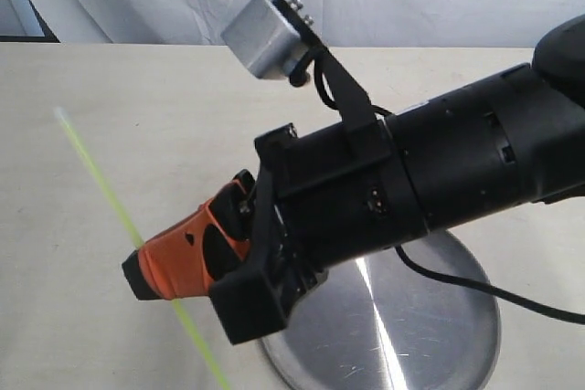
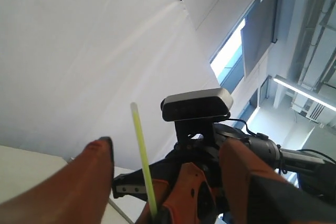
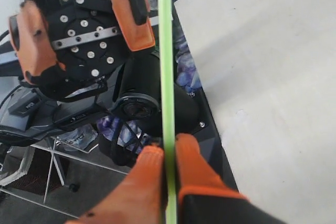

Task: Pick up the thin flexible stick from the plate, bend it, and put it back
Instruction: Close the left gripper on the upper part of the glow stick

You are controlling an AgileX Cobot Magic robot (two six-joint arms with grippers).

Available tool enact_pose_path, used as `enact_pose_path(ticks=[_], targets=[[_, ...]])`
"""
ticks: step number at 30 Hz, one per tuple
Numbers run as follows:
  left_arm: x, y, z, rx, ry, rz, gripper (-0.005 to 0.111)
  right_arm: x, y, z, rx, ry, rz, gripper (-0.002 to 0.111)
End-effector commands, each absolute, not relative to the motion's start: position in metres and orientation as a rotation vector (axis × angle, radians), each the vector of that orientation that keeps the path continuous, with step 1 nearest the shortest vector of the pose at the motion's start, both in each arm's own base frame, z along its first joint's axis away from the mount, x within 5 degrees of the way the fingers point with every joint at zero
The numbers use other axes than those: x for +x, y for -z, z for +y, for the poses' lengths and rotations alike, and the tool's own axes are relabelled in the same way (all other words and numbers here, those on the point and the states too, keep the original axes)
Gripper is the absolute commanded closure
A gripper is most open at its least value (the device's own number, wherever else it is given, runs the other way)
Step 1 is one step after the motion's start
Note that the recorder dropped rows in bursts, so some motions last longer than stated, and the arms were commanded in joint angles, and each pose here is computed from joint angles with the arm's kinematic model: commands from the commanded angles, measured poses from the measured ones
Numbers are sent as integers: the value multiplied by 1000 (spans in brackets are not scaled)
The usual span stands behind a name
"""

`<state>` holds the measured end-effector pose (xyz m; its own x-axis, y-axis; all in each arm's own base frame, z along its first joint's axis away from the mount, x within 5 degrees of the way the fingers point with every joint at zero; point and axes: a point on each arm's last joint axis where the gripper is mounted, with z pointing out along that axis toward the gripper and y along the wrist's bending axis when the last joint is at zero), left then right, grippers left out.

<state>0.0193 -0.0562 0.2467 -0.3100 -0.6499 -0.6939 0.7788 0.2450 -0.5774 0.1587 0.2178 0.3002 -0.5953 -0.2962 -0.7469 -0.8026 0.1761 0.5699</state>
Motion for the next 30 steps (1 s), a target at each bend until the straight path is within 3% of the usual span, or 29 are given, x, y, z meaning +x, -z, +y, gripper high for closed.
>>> enact_pose_path(ticks=[1, 14, 27, 30], targets=[[23, -244, -54, 92, 1407, 1262, 49, 159, -301, 219, -1023, -1418, 1978, 109], [27, -233, -57, 11, 1445, 1426, 49, 155, -292, 247, -1086, -1475, 1966, 109], [23, -233, -59, 63, 1473, 1422, 49, 144, -291, 276, -1180, -1496, 1943, 109], [23, -233, -59, 68, 1463, 1421, 56, 138, -290, 280, -1194, -1519, 1941, 109]])
